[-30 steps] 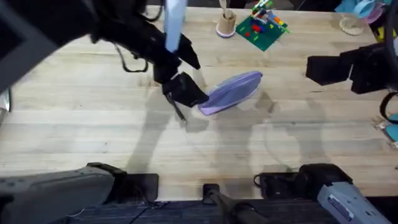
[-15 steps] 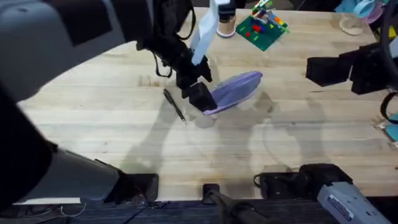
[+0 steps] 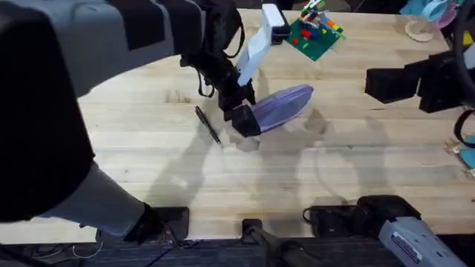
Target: Unzip the bag, pick up the pens from the table one at a time and place them inside, then zip the bag closed.
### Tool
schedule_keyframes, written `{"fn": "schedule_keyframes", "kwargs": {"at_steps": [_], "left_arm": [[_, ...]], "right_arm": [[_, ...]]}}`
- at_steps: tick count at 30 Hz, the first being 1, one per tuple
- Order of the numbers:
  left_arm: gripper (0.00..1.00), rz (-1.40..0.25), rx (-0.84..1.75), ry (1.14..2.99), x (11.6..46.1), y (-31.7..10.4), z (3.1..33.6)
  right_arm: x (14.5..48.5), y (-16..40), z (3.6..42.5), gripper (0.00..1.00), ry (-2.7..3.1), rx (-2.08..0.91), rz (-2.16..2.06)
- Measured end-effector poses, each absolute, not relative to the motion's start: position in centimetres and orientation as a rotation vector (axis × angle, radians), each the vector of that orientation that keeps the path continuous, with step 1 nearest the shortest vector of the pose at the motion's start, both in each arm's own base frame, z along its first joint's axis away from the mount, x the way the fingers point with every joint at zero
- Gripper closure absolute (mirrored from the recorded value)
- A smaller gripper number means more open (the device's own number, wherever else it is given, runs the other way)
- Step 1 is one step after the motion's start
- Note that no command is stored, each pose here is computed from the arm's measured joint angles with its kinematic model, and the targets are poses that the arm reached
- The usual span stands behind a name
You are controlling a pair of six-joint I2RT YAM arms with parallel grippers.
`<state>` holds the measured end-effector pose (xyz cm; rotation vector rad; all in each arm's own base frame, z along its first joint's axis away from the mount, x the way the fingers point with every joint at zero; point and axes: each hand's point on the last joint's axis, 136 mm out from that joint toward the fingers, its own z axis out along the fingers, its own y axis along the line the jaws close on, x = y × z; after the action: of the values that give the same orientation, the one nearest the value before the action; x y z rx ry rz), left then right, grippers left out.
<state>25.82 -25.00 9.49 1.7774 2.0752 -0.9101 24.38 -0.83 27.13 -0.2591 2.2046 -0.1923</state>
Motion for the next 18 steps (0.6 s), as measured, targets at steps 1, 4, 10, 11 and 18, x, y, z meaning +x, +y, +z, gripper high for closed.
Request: {"fn": "schedule_keyframes", "kwargs": {"at_steps": [1,4,10,11,18], "left_arm": [[0.004,-0.912,1.779,2.079,25.79,-25.02,9.34],[0.248,-0.901,1.779,2.071,26.03,-25.07,9.3],[0.941,-0.866,1.787,2.062,26.48,-24.97,9.16],[0.951,-0.863,1.788,2.062,26.5,-24.94,9.14],[0.957,-0.862,1.788,2.062,26.52,-24.94,9.14]], "right_arm": [[24.37,-0.83,27.13,0.005,2.205,-0.259,-0.192],[24.38,-0.83,27.13,0.005,2.205,-0.259,-0.192],[24.38,-0.83,27.13,0.006,2.205,-0.259,-0.193],[24.38,-0.83,27.14,0.006,2.204,-0.259,-0.192],[24.37,-0.47,27.09,0.005,2.204,-0.27,-0.169]]}}
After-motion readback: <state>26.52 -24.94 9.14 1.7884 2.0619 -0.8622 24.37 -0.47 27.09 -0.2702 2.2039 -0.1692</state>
